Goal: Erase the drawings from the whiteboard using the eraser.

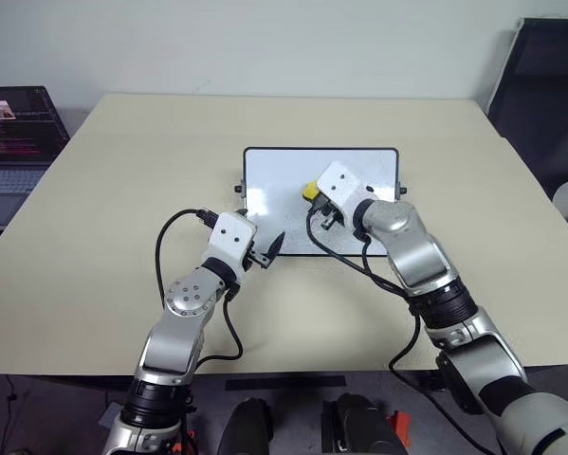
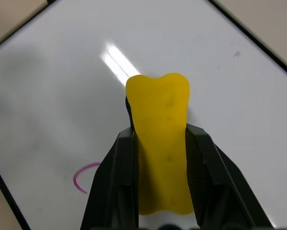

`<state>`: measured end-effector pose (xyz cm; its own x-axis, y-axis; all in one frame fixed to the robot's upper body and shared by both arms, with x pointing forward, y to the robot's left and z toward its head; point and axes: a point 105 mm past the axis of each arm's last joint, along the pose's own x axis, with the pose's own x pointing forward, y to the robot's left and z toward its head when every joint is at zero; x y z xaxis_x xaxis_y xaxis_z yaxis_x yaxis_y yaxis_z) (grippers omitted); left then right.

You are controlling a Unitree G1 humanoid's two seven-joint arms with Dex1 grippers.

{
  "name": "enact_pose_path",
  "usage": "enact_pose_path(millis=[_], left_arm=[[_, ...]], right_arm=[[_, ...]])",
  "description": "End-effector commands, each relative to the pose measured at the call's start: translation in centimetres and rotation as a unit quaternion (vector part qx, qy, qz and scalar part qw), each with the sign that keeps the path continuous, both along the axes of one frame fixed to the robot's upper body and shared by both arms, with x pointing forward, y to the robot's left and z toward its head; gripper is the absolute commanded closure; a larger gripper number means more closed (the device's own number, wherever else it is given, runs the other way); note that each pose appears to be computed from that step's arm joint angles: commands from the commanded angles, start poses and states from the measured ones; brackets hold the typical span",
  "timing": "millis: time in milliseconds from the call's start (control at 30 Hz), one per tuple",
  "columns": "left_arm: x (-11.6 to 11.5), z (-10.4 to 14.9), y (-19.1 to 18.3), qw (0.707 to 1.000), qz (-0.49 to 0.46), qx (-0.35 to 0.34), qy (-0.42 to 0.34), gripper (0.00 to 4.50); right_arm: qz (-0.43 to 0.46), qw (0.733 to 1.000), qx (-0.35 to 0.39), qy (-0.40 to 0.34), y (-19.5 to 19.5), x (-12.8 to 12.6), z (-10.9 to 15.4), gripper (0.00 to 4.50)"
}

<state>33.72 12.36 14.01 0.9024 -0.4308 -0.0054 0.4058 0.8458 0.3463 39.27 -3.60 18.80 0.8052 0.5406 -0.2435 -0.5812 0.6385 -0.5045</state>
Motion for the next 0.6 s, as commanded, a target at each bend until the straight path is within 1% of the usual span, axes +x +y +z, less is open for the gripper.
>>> enact_pose_path(millis=[33, 133, 233, 333, 433, 600], left_arm=[[-0.3, 1.7, -0.6, 0.999, -0.016, -0.003, -0.030, 0.00], [-0.5, 1.6, -0.5, 0.999, -0.015, -0.003, -0.028, 0.00], [-0.6, 1.4, -0.4, 1.000, -0.014, -0.007, -0.024, 0.00], [-0.9, 1.4, -0.3, 1.000, -0.012, -0.014, -0.022, 0.00], [-1.3, 1.3, -0.2, 1.000, -0.013, -0.021, -0.020, 0.00], [-1.7, 0.9, -0.5, 0.999, -0.019, -0.024, -0.013, 0.00]], right_arm=[[0.005, 0.997, 0.069, 0.023, 0.2, -1.4, 2.9, 3.53], [-0.010, 0.991, 0.114, 0.067, -0.7, -2.5, 3.4, 3.53], [-0.024, 0.980, 0.153, 0.124, -1.3, -3.7, 2.8, 3.53], [-0.063, 0.966, 0.192, 0.163, -2.4, -4.3, 2.1, 3.53], [-0.104, 0.956, 0.214, 0.171, -4.0, -4.5, 2.1, 3.53], [-0.144, 0.950, 0.222, 0.165, -5.5, -4.4, 2.0, 3.53]])
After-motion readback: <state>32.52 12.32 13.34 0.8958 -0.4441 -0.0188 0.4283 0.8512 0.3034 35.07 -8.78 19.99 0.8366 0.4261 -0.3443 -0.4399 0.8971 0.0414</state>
